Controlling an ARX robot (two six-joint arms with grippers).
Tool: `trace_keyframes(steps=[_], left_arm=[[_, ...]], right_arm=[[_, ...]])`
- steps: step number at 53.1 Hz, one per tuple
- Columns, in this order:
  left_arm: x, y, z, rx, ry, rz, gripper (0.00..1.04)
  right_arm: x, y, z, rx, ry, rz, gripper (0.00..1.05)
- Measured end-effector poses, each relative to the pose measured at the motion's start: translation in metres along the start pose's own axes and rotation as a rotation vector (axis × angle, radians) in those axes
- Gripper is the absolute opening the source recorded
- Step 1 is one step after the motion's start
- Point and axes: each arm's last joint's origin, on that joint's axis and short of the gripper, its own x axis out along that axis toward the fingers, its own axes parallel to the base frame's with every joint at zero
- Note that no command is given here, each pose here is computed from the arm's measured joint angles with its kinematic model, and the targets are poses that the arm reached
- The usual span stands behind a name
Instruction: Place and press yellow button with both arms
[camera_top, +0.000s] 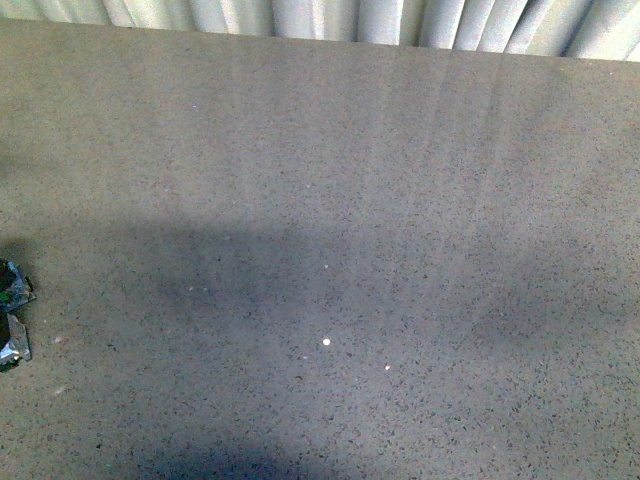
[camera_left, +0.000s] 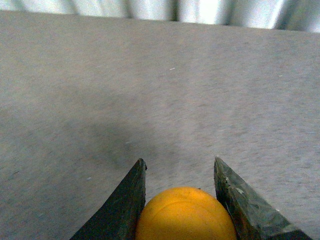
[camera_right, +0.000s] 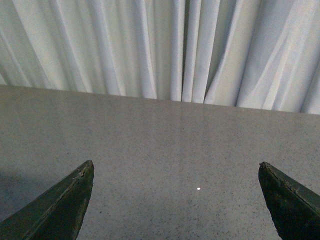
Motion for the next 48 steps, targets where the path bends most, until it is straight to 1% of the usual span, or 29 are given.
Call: trace_keyframes(steps=[4,7,8,13,14,19,22,25,32,39,48], left_arm=[[0.009,-0.026,0.006,0.015,-0.013,-0.059,0.33],[0.019,-0.053,0.01,0.036,-0.022,-0.114,0.33],[0.021,-0.057,0.01,0.04,-0.025,-0.125,0.33],[0.033,-0.096,0.008,0.065,-0.023,-0.214,0.33],[0.034,-0.1,0.008,0.068,-0.022,-0.223,0.33],[0.04,-0.139,-0.002,0.104,-0.006,-0.316,0.33],[0.043,-0.165,-0.013,0.133,0.009,-0.378,0.33],[0.045,-0.181,-0.021,0.152,0.021,-0.417,0.33],[0.05,-0.204,-0.035,0.182,0.041,-0.469,0.33],[0.056,-0.216,-0.046,0.211,0.058,-0.485,0.33],[0.062,-0.23,-0.068,0.255,0.095,-0.493,0.33]], right_arm=[[0.0,0.0,0.0,0.0,0.0,0.0,0.96],[0.0,0.0,0.0,0.0,0.0,0.0,0.96],[0.0,0.0,0.0,0.0,0.0,0.0,0.96],[0.0,0.0,0.0,0.0,0.0,0.0,0.96],[0.0,0.0,0.0,0.0,0.0,0.0,0.96],[0.0,0.0,0.0,0.0,0.0,0.0,0.96],[0.0,0.0,0.0,0.0,0.0,0.0,0.96],[0.0,0.0,0.0,0.0,0.0,0.0,0.96],[0.0,0.0,0.0,0.0,0.0,0.0,0.96],[0.0,0.0,0.0,0.0,0.0,0.0,0.96],[0.0,0.0,0.0,0.0,0.0,0.0,0.96]])
